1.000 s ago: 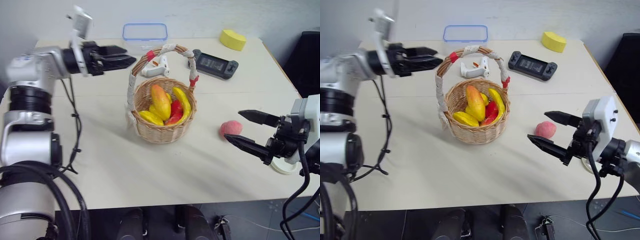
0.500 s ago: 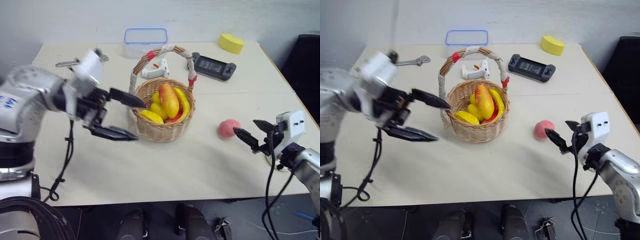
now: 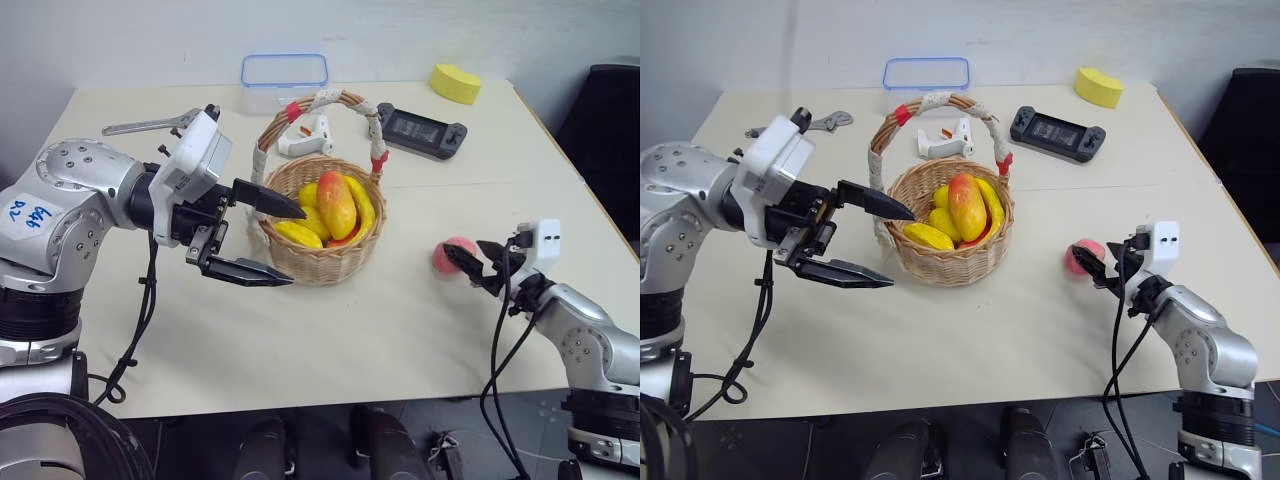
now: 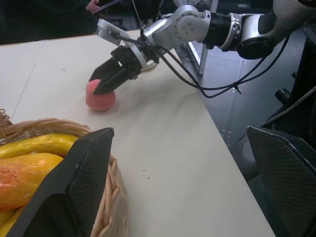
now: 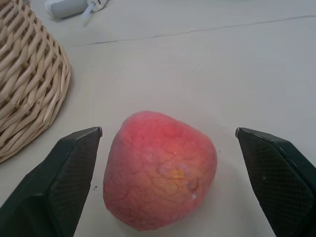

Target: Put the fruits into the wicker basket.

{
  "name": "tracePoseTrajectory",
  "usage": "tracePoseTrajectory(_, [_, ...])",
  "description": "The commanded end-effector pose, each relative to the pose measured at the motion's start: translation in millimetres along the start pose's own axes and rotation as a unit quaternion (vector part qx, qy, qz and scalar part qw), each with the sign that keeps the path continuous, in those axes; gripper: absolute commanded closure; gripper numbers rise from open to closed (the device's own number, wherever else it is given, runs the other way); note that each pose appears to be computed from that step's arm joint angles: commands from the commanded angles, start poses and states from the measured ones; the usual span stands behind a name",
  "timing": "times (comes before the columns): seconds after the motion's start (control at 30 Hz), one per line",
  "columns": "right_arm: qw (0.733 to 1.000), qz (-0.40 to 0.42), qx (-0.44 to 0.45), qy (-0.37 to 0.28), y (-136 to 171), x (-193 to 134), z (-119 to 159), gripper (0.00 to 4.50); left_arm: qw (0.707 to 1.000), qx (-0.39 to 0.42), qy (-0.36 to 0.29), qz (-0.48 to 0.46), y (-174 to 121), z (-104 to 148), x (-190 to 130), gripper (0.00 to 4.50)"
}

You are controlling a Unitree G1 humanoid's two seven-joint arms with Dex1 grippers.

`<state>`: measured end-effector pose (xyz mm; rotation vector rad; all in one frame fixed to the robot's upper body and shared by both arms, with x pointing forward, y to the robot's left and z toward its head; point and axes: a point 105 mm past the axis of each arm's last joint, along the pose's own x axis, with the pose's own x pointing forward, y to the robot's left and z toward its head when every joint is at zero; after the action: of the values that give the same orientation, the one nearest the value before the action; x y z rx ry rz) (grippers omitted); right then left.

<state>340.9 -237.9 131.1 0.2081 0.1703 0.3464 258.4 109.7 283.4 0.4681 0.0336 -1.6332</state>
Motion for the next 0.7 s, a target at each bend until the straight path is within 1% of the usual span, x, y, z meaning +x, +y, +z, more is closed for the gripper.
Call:
tracePoseTrajectory(0.03, [1.0,0.01,-0.009,-0.013,4,2,4,0.0,1.0,0.021,-0.004,0.002,0,11,0,0.01])
tracePoseTrajectory(0.13, [0.999,0.013,-0.006,-0.032,5,2,11,0.6,1.0,0.02,-0.006,0.003,1,12,0,0.0])
tracePoseTrajectory(0.27, [0.998,0.036,-0.018,-0.049,12,-6,21,1.85,1.0,0.02,-0.007,0.01,3,12,0,0.0])
tracePoseTrajectory(0.3, [0.997,0.052,-0.022,-0.058,18,-10,27,2.0,1.0,0.019,-0.009,0.014,4,13,-1,0.0])
tracePoseTrajectory(0.37, [0.991,0.103,-0.027,-0.081,38,-17,41,2.11,1.0,0.013,-0.012,0.026,6,12,-4,0.0])
tracePoseTrajectory(0.4, [0.984,0.148,-0.031,-0.094,58,-21,53,2.11,0.999,0.003,-0.014,0.041,7,12,-10,0.0])
tracePoseTrajectory(0.47, [0.971,0.211,-0.04,-0.103,88,-28,65,2.11,0.998,-0.011,-0.017,0.061,8,10,-19,0.0])
tracePoseTrajectory(0.53, [0.95,0.291,-0.061,-0.1,130,-32,75,2.11,0.996,-0.026,-0.021,0.088,7,9,-31,0.0])
tracePoseTrajectory(0.6, [0.937,0.329,-0.076,-0.094,156,-30,78,2.11,0.994,-0.037,-0.026,0.104,6,9,-38,0.0])
tracePoseTrajectory(0.7, [0.934,0.334,-0.095,-0.088,178,-10,83,2.11,0.992,-0.043,-0.032,0.118,4,11,-43,0.0])
